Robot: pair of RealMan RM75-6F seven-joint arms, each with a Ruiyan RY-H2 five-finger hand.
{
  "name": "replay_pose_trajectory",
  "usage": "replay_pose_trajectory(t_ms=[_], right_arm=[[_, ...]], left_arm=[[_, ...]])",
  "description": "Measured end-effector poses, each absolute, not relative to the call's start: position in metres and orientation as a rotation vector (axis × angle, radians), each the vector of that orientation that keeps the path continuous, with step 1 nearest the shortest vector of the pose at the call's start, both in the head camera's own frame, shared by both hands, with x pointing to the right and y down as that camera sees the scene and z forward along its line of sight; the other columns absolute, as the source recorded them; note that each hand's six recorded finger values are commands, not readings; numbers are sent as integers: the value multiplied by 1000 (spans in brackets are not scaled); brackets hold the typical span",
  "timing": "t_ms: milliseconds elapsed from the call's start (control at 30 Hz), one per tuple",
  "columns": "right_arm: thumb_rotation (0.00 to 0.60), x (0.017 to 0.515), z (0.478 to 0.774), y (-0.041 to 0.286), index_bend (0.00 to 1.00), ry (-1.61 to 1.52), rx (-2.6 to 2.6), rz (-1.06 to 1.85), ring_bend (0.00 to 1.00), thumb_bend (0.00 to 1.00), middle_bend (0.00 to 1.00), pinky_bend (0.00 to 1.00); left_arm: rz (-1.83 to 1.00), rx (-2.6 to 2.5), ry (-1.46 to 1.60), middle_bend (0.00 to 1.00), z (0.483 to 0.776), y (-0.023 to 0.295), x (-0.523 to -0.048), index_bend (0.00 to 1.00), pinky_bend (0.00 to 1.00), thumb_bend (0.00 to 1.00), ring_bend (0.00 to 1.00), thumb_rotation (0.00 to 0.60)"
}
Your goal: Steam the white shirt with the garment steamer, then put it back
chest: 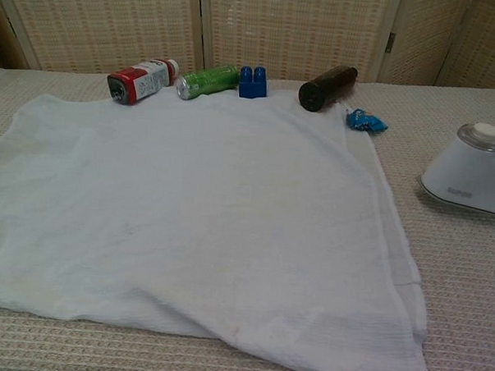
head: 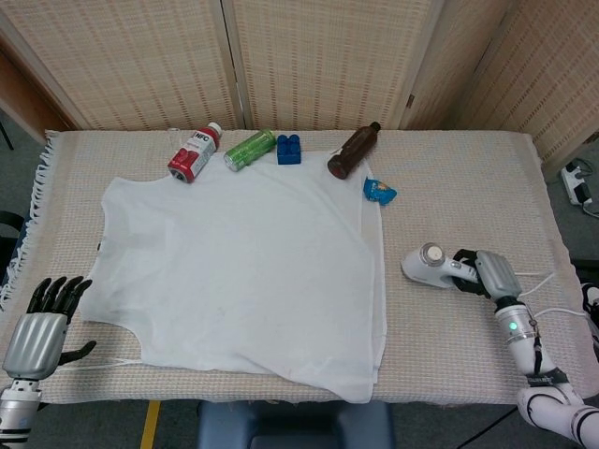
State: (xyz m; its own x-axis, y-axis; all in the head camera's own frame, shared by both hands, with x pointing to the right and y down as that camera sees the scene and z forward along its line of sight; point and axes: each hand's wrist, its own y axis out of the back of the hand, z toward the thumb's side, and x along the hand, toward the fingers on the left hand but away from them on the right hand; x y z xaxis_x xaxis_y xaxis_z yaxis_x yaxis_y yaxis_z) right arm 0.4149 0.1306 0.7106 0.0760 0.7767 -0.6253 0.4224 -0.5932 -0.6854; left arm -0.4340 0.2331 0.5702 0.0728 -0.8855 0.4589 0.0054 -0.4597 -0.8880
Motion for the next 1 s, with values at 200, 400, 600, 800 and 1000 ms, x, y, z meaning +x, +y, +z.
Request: replay_pose_trajectory(t_ms=[200, 400, 600, 800, 1000], right_arm=[[600, 393, 703, 129, 853, -1236, -2151, 1413, 819, 523, 882, 926], [600, 349, 685, 106, 853, -1194, -2238, 1289, 819, 523, 882, 926], [600, 302, 675, 76, 853, -1085, -2244, 1231, 819, 523, 882, 926], [600, 253, 675, 56, 853, -976, -2241, 1218, 819, 523, 882, 926], [600, 210, 684, 58, 852, -897, -2266, 1207, 819, 523, 882, 926]], left_arm=[[-1358, -1650, 843, 142, 573, 208, -408, 161, 56, 71, 95, 600], [-1193, -1787, 750, 152, 580, 179, -366, 164, 77, 185, 97, 600], [-1085, -1980, 613, 165, 603, 157, -317, 200, 44, 459, 98, 459], [-1023, -2199, 500, 171, 631, 149, -268, 235, 5, 553, 86, 327], [-1067, -2315, 346, 170, 665, 153, -234, 239, 0, 533, 34, 298]])
